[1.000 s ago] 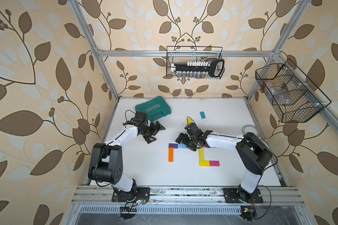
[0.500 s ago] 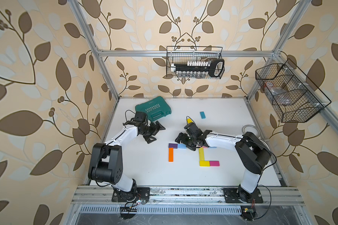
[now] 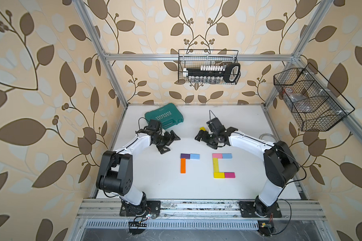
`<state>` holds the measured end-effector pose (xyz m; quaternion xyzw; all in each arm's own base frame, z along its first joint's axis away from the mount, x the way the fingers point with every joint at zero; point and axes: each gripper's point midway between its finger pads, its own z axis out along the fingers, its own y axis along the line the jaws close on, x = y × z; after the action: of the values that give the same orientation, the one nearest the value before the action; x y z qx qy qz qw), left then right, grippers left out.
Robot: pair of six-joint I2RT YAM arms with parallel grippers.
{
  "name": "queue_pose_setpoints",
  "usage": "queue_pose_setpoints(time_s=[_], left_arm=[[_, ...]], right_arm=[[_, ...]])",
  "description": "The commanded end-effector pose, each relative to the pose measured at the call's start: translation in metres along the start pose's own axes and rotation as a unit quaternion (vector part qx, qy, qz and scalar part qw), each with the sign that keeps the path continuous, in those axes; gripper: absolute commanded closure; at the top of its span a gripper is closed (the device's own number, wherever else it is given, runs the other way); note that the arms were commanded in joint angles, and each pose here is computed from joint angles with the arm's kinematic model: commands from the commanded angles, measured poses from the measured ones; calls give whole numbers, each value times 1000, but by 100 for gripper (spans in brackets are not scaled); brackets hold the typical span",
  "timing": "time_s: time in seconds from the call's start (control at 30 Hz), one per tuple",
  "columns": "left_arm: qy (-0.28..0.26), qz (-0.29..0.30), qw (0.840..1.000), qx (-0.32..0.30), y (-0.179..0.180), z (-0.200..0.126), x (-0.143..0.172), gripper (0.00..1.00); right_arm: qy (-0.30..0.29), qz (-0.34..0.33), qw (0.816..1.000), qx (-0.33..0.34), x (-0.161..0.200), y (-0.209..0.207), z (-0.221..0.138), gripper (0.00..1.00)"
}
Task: Assemble the letter c with building blocks
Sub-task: Pick up the building block from the center of the board.
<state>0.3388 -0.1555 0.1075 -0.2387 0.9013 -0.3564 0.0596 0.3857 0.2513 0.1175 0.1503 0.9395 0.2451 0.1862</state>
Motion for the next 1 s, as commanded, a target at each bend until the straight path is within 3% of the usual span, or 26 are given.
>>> queue_pose_setpoints(time_s=[0.0,0.2,0.4,0.67,0.97], left_arm=[[-25,43,999,4,-23,-4,-21,1],[-23,46,999,-10,-34,5,-43,1],[-19,30,999,-26,-30,14,-54,1],[-12,21,1000,-19,-30,19,-60,1],[-13,7,1000,-6,-23,12,-66,1]], right_arm=[[10,-59,996,66,-31,-27,-16,7],[11,-126,986,109,-81,-35,8,11],[15,-170,976,136,-105,-35,47,17],[48,-234,957,168,-95,-36,90,19],[76,-275,936,209,-80,-47,120,29]])
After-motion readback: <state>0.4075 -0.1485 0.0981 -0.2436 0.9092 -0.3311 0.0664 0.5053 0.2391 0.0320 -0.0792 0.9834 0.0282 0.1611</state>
